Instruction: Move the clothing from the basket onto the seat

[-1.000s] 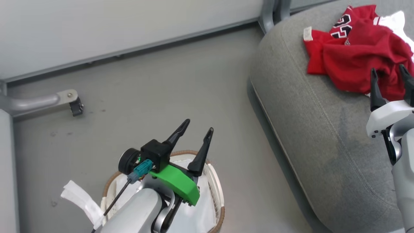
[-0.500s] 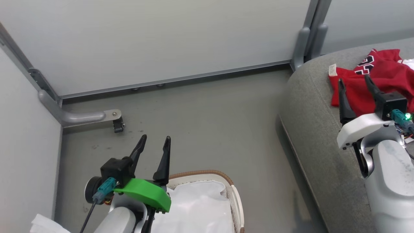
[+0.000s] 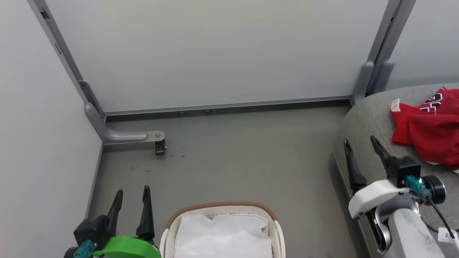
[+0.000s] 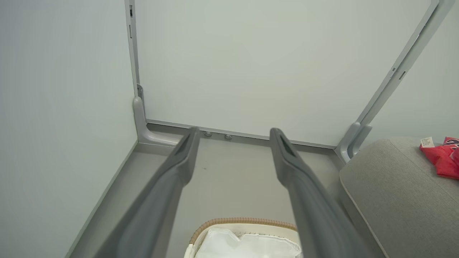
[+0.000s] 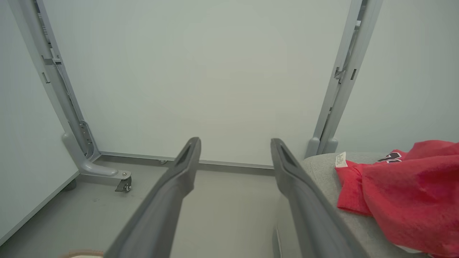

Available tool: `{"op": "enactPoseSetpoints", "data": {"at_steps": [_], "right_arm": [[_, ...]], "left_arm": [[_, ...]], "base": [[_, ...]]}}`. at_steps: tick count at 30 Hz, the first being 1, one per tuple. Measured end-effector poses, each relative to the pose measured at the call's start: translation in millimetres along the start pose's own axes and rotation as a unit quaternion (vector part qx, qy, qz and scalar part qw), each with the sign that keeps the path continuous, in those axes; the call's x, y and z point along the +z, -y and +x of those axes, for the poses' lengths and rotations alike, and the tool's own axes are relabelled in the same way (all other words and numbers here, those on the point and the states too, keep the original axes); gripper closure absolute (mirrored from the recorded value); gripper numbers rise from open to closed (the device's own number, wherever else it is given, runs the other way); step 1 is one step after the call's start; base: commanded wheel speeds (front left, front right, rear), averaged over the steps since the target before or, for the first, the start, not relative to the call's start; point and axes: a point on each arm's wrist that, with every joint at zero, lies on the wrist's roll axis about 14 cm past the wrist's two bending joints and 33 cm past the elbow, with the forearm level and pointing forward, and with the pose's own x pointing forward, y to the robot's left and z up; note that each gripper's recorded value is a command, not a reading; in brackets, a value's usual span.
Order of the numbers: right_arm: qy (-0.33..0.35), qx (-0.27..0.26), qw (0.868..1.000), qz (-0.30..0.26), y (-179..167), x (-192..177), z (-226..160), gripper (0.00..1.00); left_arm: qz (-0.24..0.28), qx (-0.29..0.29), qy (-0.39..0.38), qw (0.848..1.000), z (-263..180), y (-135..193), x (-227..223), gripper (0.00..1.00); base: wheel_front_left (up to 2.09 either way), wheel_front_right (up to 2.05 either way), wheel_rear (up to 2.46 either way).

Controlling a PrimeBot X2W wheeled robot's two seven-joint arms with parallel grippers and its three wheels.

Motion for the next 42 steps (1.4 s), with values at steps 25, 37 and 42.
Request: {"op": "enactPoseSetpoints", "data": {"at_steps": [25,37,42], "right_arm": [[-0.043,0.005,0.996,0.073,-18.0,-34.1,-65.5,0.0],[-0.043,0.003,0.996,0.074,-17.1,-34.3,-65.8,0.0],[-0.045,0.003,0.996,0.075,-17.1,-35.2,-65.9,0.0]], "left_arm": [[-0.016,0.024,-0.014,0.999,-34.8,-8.3,-17.7,0.0],[-0.015,0.023,-0.014,1.0,-35.4,-8.6,-18.6,0.0],[-0.017,0.023,-0.015,0.999,-35.4,-9.0,-19.1,0.0]], "base": [[0.0,0.0,0.0],[0.0,0.0,0.0],[0.0,0.0,0.0]]}}
